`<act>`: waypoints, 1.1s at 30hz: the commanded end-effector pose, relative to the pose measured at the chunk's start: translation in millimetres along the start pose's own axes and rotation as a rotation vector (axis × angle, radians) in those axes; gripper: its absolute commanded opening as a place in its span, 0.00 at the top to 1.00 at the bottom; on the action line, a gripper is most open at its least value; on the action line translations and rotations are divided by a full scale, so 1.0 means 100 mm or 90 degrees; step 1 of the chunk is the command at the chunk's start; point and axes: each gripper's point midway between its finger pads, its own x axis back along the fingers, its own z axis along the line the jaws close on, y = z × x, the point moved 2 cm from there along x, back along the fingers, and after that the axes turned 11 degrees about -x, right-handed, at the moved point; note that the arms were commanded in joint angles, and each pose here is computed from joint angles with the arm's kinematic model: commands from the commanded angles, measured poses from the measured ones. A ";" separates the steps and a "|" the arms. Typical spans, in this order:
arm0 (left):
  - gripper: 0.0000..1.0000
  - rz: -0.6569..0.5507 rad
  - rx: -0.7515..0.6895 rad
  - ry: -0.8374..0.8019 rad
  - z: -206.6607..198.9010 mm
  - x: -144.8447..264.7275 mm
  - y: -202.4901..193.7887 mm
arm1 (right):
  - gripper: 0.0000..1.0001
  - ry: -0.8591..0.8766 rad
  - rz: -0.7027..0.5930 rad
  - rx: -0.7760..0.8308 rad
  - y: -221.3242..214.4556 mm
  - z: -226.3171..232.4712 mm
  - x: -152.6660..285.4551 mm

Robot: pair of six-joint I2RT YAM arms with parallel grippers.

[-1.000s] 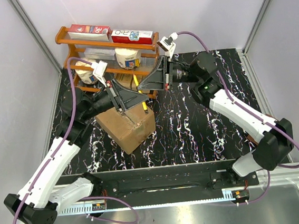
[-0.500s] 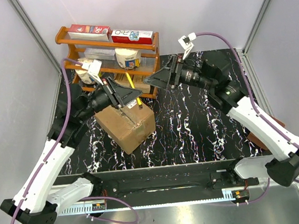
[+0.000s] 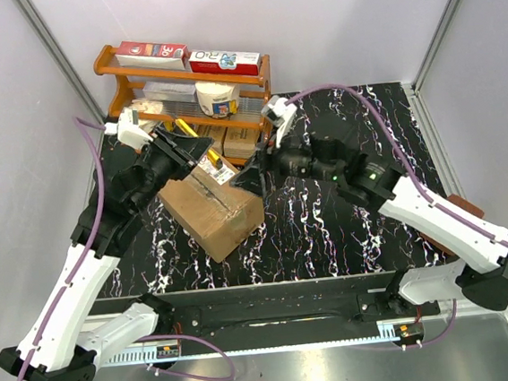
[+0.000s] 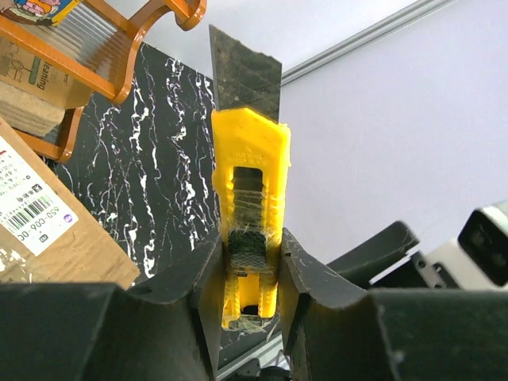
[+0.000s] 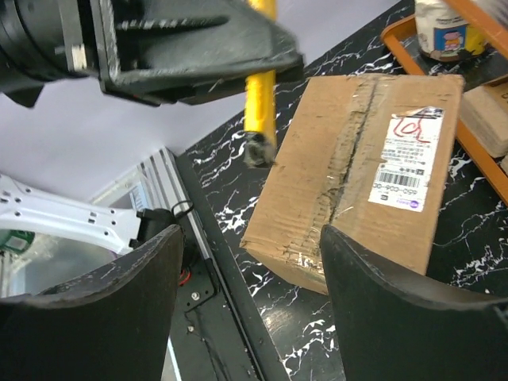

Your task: Unpack the express box

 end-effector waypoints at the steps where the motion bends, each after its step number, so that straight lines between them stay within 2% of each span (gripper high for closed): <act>1: 0.88 -0.063 0.061 -0.013 -0.10 0.06 0.21 | 0.26 -0.004 -0.066 0.092 0.18 0.17 -0.19; 5: 0.88 -0.047 0.077 -0.016 -0.08 0.03 0.13 | 0.26 -0.032 -0.096 0.104 0.15 0.12 -0.40; 11: 0.88 -0.016 0.098 -0.026 -0.07 0.05 0.01 | 0.27 -0.060 -0.155 0.125 0.28 0.08 -0.46; 13: 0.88 -0.013 0.102 -0.032 -0.08 0.04 0.00 | 0.30 -0.065 -0.160 0.129 0.31 0.08 -0.49; 17: 0.86 -0.008 0.105 -0.046 -0.12 0.02 -0.01 | 0.48 -0.063 -0.157 0.148 0.36 0.10 -0.53; 21: 0.85 -0.010 0.098 -0.054 -0.16 0.03 0.03 | 0.45 -0.082 -0.141 0.160 0.32 0.04 -0.56; 24: 0.85 -0.009 0.098 -0.057 -0.17 0.03 0.03 | 0.46 -0.088 -0.140 0.159 0.32 0.02 -0.55; 26: 0.84 -0.008 0.099 -0.056 -0.17 0.02 0.02 | 0.52 -0.091 -0.142 0.156 0.32 0.01 -0.56; 27: 0.83 -0.007 0.099 -0.056 -0.17 0.03 0.02 | 0.58 -0.093 -0.142 0.154 0.32 0.01 -0.57; 28: 0.82 -0.005 0.098 -0.057 -0.17 0.02 0.02 | 0.76 -0.095 -0.144 0.153 0.33 0.00 -0.56; 29: 0.81 -0.006 0.098 -0.058 -0.17 0.03 0.02 | 0.88 -0.096 -0.146 0.152 0.34 0.00 -0.56; 30: 0.76 -0.004 0.096 -0.057 -0.17 0.03 0.01 | 0.97 -0.106 -0.152 0.148 0.36 -0.01 -0.55; 32: 0.63 -0.008 0.082 -0.060 -0.17 0.04 0.02 | 1.00 -0.111 -0.156 0.146 0.38 -0.01 -0.53; 33: 0.41 -0.012 0.072 -0.064 -0.18 0.06 0.04 | 1.00 -0.117 -0.158 0.142 0.39 -0.02 -0.51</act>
